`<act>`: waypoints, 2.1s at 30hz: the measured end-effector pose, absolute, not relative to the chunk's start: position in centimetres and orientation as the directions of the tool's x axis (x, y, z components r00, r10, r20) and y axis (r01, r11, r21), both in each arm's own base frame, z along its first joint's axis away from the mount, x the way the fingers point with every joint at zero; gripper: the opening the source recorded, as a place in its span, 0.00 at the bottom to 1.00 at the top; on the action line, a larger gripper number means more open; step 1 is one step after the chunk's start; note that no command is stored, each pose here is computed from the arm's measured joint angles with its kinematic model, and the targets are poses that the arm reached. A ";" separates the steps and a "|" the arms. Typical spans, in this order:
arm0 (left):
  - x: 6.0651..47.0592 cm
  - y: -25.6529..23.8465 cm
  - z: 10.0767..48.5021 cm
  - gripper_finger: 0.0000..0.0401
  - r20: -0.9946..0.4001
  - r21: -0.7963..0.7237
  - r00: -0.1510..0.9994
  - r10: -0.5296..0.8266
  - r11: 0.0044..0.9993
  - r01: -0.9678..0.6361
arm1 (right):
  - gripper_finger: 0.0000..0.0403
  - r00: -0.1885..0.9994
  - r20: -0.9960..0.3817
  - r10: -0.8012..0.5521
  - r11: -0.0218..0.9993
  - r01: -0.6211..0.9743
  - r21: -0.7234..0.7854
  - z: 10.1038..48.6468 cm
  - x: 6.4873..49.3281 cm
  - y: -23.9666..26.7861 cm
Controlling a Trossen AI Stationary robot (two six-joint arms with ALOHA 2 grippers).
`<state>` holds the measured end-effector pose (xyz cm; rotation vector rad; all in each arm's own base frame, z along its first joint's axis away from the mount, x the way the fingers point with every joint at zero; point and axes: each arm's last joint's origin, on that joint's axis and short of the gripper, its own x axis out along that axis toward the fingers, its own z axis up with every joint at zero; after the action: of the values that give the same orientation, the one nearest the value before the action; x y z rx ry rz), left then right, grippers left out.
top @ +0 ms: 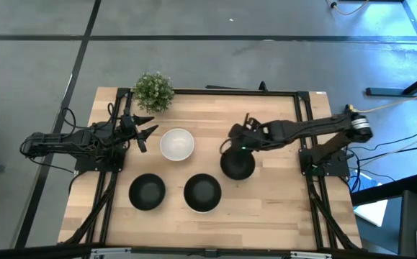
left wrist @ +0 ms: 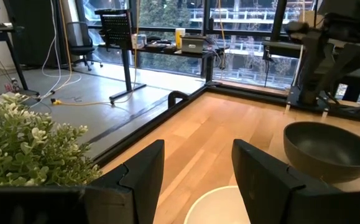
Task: Nest bowls inside each other
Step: Stack the top black bowl on the bottom right stacked black bowl
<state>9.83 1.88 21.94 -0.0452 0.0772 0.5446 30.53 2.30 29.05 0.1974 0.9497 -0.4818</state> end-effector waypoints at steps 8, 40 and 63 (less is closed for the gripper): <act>9.8 1.9 21.9 0.46 -0.086 -0.022 0.852 0.516 0.854 -0.519 | 0.33 0.504 -0.817 -0.280 0.816 0.574 0.075 26.1 25.9 1.8; 9.8 1.9 21.9 0.46 -0.087 -0.024 0.853 0.515 0.854 -0.519 | 0.70 0.508 -0.834 -0.214 0.738 0.644 0.203 22.8 24.6 1.7; 9.8 1.9 21.9 0.46 -0.087 -0.025 0.853 0.515 0.854 -0.519 | 0.69 0.482 -0.857 -0.184 0.722 0.657 0.215 19.0 23.3 1.7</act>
<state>9.83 1.88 21.93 -0.0478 0.0778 0.5444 23.34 1.67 18.95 0.5745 0.9356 -0.5481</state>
